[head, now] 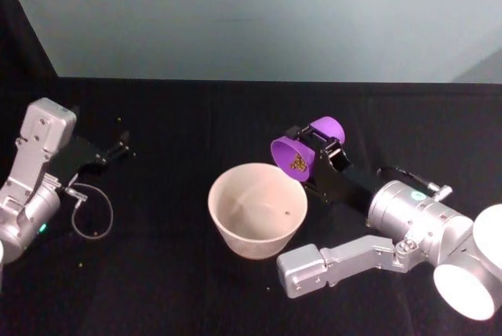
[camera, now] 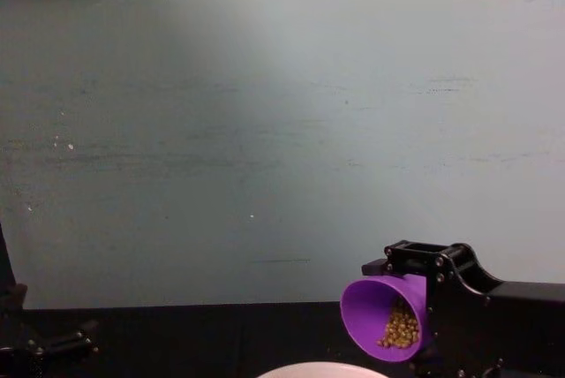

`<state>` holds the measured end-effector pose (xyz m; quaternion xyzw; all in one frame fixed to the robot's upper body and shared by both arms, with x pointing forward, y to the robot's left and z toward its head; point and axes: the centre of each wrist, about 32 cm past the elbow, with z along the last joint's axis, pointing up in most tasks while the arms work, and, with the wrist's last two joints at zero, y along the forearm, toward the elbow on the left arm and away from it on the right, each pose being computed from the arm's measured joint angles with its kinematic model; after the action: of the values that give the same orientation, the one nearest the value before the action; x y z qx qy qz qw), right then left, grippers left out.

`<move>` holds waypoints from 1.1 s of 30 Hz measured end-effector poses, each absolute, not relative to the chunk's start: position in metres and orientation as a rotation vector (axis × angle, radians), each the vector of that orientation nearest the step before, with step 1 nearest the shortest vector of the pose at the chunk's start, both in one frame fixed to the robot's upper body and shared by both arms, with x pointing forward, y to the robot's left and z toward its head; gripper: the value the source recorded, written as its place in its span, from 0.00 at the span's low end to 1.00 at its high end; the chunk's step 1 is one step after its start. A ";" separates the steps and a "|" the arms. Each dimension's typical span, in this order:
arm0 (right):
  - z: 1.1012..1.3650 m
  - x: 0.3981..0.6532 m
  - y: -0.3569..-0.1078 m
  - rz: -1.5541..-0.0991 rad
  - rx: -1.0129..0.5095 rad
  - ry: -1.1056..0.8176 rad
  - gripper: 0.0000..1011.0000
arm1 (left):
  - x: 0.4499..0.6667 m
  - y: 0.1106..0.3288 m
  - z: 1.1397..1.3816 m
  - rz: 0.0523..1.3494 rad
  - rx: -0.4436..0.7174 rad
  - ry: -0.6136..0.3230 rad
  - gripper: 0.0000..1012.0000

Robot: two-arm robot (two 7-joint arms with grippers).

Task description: Pick up the cup and pour the mung beans from the cup into the bowl.

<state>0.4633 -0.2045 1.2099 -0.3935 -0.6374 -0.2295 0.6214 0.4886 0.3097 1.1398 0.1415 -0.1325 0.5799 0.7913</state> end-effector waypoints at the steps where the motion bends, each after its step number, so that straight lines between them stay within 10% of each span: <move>1: 1.210 0.463 -0.204 -0.526 -0.905 -1.469 0.73 | 0.489 0.310 1.140 1.248 0.304 -0.285 0.99; 33: 1.200 0.461 -0.203 -0.489 -0.979 -1.654 0.73 | 0.489 0.310 1.140 1.248 0.304 -0.285 0.99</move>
<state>0.4609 -0.2025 1.2004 -0.4131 -0.6979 -0.2064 0.5475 0.4886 0.3097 1.1398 0.1415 -0.1325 0.5799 0.7913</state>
